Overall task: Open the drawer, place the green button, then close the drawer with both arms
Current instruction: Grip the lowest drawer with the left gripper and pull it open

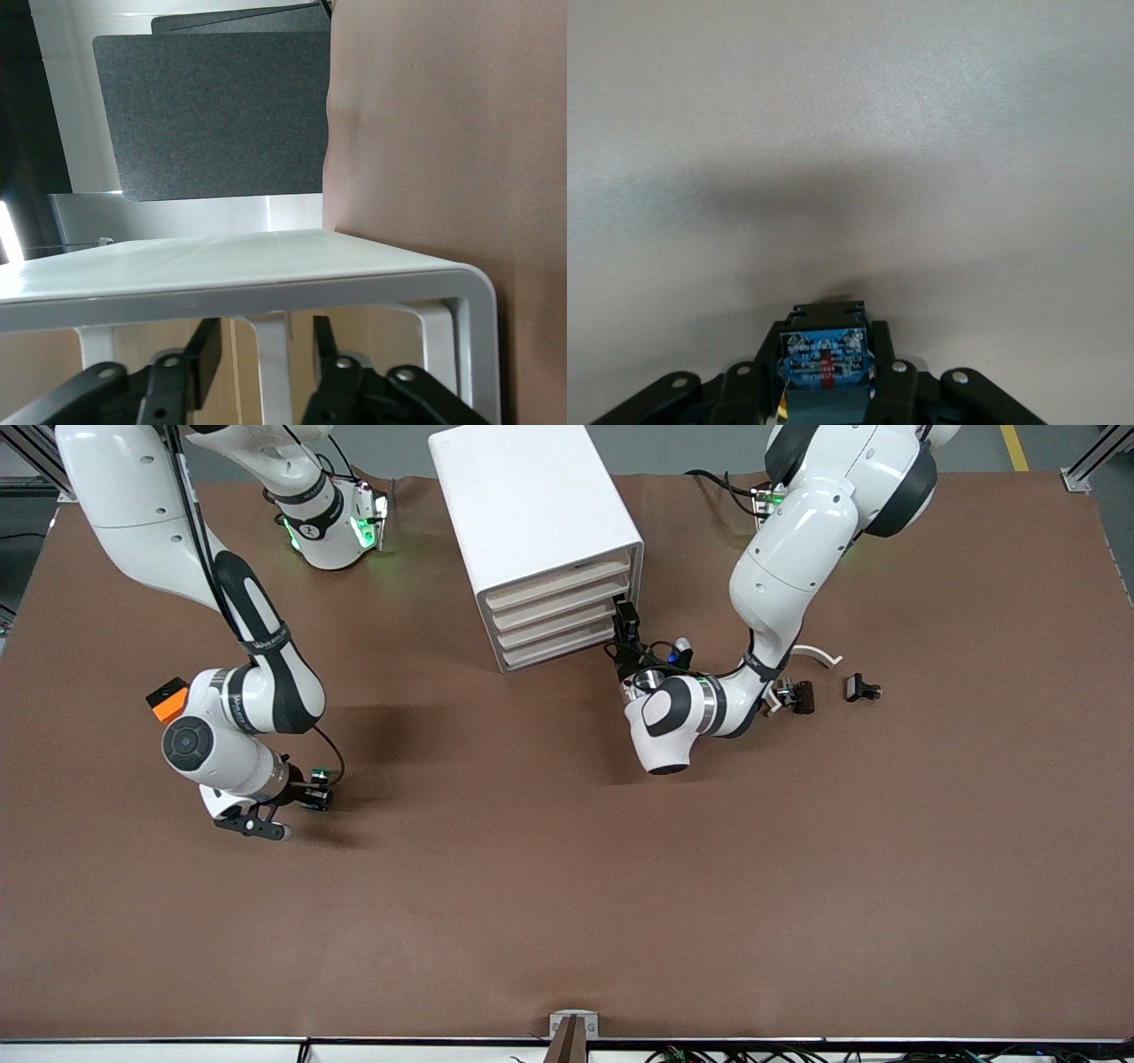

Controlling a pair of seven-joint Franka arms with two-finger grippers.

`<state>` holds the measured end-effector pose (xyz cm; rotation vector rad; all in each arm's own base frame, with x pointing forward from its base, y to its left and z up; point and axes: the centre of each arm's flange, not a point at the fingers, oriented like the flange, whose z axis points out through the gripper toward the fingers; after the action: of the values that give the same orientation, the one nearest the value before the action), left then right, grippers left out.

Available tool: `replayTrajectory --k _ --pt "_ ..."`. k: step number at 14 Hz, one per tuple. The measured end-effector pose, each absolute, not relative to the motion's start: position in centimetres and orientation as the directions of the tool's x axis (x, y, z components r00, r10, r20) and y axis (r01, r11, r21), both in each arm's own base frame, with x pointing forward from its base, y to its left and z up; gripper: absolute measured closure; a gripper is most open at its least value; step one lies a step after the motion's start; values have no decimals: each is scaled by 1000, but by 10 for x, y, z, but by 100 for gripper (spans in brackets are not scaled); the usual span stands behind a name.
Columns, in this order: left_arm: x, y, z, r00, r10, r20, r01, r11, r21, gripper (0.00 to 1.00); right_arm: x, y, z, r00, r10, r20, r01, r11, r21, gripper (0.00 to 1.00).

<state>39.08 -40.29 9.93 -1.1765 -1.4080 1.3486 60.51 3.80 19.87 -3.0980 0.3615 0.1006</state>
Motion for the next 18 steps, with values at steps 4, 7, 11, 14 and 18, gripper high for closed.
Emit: replayTrajectory --k 4,7,11,14,18 --pt "390 -403 96 -211 977 -30 79 -14 -997 82 607 23 238 959 -270 -83 -271 -962 -12 59" --pt "390 -402 95 -212 977 -29 78 -12 -997 85 607 19 242 957 -276 -90 -278 -960 -11 59" --pt "391 -402 95 -212 977 -29 78 -12 -997 85 608 20 252 954 -282 -106 -284 -959 -8 59" --pt "402 -395 97 -233 972 -32 87 -12 -996 84 613 25 263 944 -308 -119 -311 -950 -5 59" --pt "443 -364 104 -315 948 -51 115 -16 -993 84 613 36 264 935 -332 -122 -335 -942 -1 59"
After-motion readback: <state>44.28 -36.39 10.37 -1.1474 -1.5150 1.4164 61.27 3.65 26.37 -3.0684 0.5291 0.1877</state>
